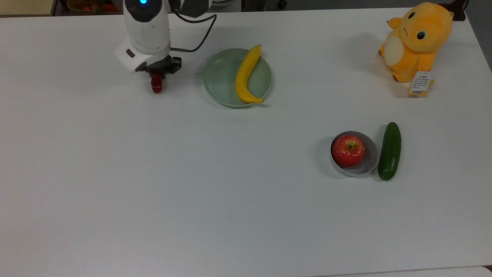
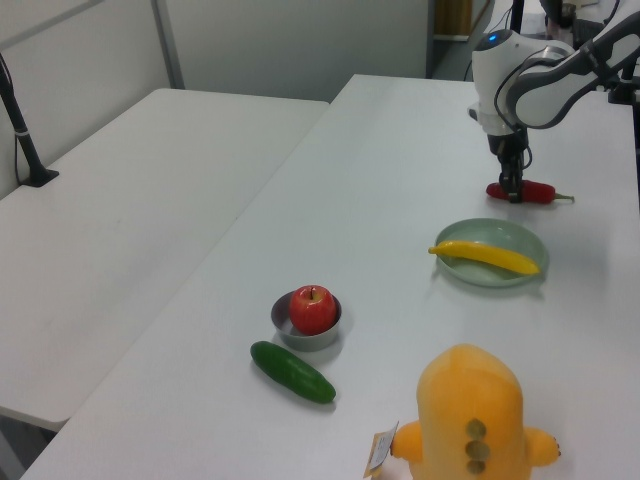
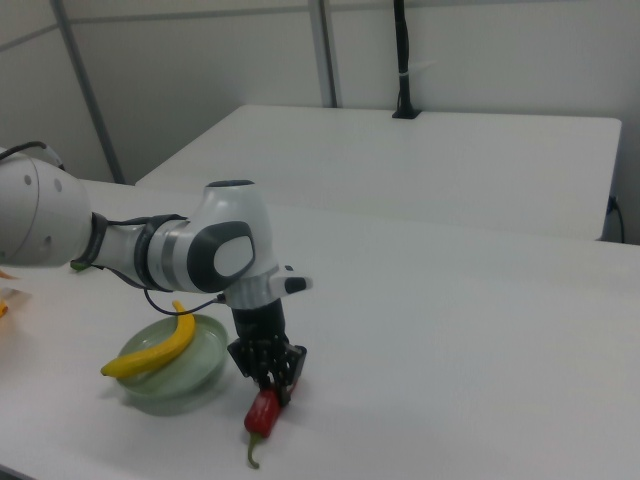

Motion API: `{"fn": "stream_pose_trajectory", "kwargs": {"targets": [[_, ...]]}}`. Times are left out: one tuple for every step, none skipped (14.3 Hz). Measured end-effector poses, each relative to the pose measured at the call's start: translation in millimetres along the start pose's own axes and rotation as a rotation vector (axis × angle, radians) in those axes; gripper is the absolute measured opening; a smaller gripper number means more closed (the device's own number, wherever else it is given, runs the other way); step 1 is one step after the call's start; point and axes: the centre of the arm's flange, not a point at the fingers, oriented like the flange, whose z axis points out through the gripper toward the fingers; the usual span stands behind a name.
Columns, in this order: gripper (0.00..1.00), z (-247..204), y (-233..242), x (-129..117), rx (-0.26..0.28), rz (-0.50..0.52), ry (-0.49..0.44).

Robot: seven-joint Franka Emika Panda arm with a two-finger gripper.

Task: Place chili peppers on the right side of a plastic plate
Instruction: 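Lift the held pepper and carry it toward the green plate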

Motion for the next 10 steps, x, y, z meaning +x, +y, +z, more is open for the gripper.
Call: {"fn": "stream_pose_trajectory", "kwargs": {"targets": [[0.32,-1.9,-7.9,1.6,-0.001,0.007,0.003],[0.32,-3.3,-13.2,2.7,-0.002,0.015,0.006],[0.32,-4.2,-16.5,3.4,-0.003,0.021,0.008],[0.32,-5.0,-19.7,4.0,-0.003,0.028,0.009],[0.32,-5.8,-22.8,4.7,-0.004,0.034,0.011],[0.32,-7.1,-26.7,5.7,-0.004,0.043,0.016],[0.32,-10.2,-34.0,8.2,-0.004,0.057,0.032],[0.32,-12.0,-38.9,9.4,-0.004,0.068,0.039],[0.32,-13.5,-43.2,10.4,-0.003,0.075,0.044],[0.32,-14.7,-47.4,11.1,-0.003,0.079,0.048]]}}
